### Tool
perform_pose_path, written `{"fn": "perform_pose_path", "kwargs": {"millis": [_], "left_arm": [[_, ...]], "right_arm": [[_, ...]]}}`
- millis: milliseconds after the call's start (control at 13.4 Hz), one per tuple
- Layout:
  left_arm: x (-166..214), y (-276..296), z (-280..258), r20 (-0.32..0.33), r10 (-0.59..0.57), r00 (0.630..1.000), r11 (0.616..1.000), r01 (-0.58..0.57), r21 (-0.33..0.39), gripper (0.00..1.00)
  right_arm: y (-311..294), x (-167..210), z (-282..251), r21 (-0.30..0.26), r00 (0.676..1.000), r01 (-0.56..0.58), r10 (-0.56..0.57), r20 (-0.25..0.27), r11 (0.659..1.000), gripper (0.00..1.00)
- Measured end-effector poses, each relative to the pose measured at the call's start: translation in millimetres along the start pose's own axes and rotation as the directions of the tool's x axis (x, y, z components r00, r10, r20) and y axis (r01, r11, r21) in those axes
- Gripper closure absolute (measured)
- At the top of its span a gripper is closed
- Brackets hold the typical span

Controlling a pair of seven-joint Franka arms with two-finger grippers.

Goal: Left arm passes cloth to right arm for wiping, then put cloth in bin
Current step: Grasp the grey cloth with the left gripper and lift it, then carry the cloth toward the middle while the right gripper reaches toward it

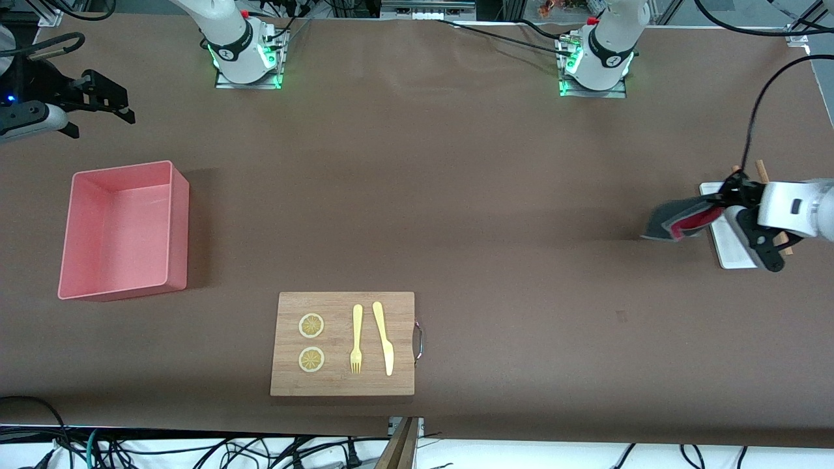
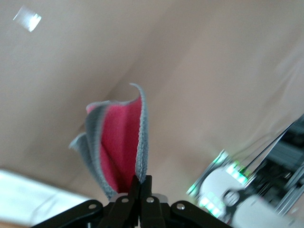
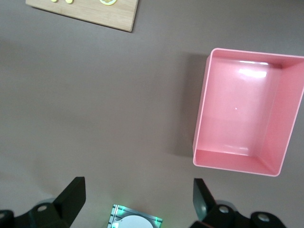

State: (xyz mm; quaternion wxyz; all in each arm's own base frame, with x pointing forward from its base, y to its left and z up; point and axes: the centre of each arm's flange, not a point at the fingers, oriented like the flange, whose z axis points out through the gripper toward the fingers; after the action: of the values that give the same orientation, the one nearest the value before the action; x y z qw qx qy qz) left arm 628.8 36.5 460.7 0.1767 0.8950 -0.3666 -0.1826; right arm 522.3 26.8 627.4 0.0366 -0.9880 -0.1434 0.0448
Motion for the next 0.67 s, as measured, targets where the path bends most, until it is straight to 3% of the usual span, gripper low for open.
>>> {"fn": "perform_pose_path", "kwargs": {"millis": [224,374,523,673], "left_arm": [[53.4,38.4,9.4,-0.076,-0.044,0.996,0.997,0.038,-0.070,0.98],[100.5,68.0,23.4,-0.128,-0.037,0.991,0.994,0.024,-0.104,0.98],[146.8,99.3,38.3,-0.191,-0.001,0.982,0.992,-0.023,-0.125,0.98],[179.7,122.9,48.4,-0.268,0.013,0.963,0.982,-0.063,-0.179,0.98]], "right_arm": [[-16.9,4.1,0.7,0.058,0.994,0.105,-0.104,-0.018,0.993,0.00],[-24.7,6.2,1.2,0.093,0.971,0.239,-0.236,-0.041,0.967,0.00],[-40.5,14.6,7.7,0.183,0.919,0.393,-0.381,-0.100,0.901,0.00],[-56.0,32.6,26.2,0.302,0.876,0.483,-0.451,-0.172,0.822,0.00]]}}
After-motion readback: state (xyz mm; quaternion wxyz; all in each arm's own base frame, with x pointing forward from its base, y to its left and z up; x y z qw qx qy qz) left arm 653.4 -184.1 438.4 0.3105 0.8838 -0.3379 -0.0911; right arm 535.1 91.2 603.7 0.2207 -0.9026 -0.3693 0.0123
